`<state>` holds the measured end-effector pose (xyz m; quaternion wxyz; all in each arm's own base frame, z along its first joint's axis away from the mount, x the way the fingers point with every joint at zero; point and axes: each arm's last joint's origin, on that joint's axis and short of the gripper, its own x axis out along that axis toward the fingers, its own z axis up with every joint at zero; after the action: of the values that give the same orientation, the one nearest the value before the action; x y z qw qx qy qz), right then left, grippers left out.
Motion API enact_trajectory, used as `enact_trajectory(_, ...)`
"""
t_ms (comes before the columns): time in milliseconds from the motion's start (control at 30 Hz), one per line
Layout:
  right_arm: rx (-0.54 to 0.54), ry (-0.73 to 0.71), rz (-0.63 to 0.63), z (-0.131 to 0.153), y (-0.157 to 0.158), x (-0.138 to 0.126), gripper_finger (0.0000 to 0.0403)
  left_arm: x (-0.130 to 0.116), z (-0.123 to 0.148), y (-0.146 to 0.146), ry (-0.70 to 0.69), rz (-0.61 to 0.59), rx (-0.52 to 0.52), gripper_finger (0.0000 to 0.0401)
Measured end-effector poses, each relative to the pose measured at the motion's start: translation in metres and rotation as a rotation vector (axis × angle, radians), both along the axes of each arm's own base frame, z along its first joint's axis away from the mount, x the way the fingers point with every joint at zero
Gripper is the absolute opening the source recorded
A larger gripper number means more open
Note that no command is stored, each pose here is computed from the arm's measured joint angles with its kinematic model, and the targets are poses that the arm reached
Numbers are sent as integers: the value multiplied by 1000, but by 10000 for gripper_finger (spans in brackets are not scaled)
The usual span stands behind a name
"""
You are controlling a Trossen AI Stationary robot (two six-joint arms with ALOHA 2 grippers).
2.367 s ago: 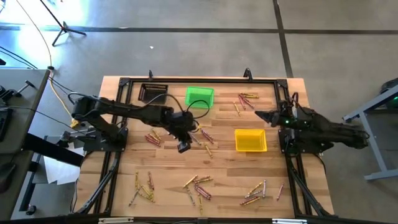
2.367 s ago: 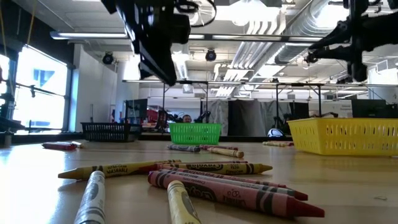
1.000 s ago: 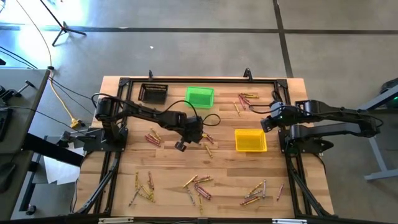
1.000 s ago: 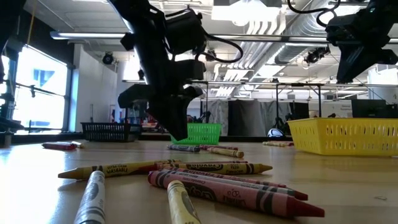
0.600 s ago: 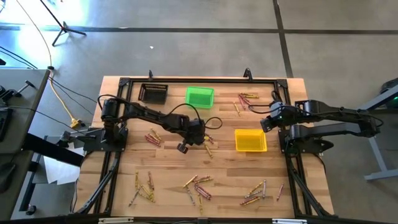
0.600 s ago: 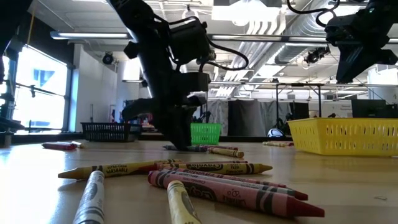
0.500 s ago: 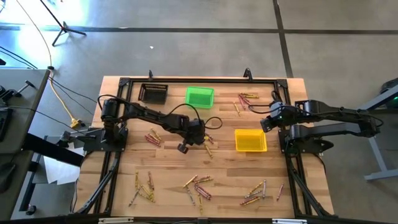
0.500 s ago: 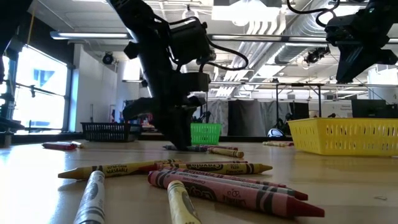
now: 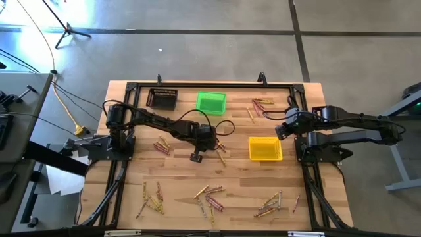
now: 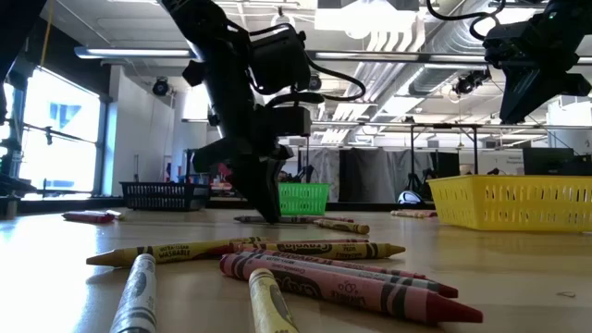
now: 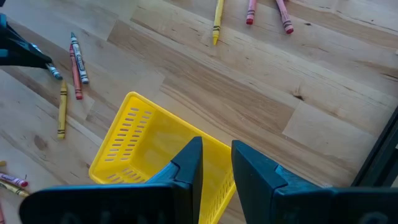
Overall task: Sort crayons
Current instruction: Put the gray crayon into the black basket
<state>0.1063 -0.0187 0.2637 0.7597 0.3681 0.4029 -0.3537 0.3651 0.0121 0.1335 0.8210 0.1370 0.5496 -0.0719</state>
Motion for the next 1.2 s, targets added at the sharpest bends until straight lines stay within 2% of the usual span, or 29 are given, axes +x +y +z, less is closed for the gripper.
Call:
enact_trajectory(67,0,0,0,0,0,0,71,-5,9,1,2,34,13,7)
enact_trajectory(167,-1,-9,-2,0,0,1,71,-8,37,7,-86,117,32,2)
enact_trajectory(367,-16,-97,-55,4,-2,7,71,-30,85,33,-196,385,69,2)
enact_trajectory(600,-35,-201,-69,10,-3,18,71,-76,118,80,-139,670,275,3)
enact_trajectory(800,-38,-215,-71,9,-5,26,71,-114,105,133,-50,900,294,3)
enact_trajectory(1000,-21,-182,-94,4,-5,33,71,-150,85,175,31,1173,252,3)
enact_trajectory(1200,-9,-144,-110,-1,-6,40,71,-171,72,188,73,1255,162,3)
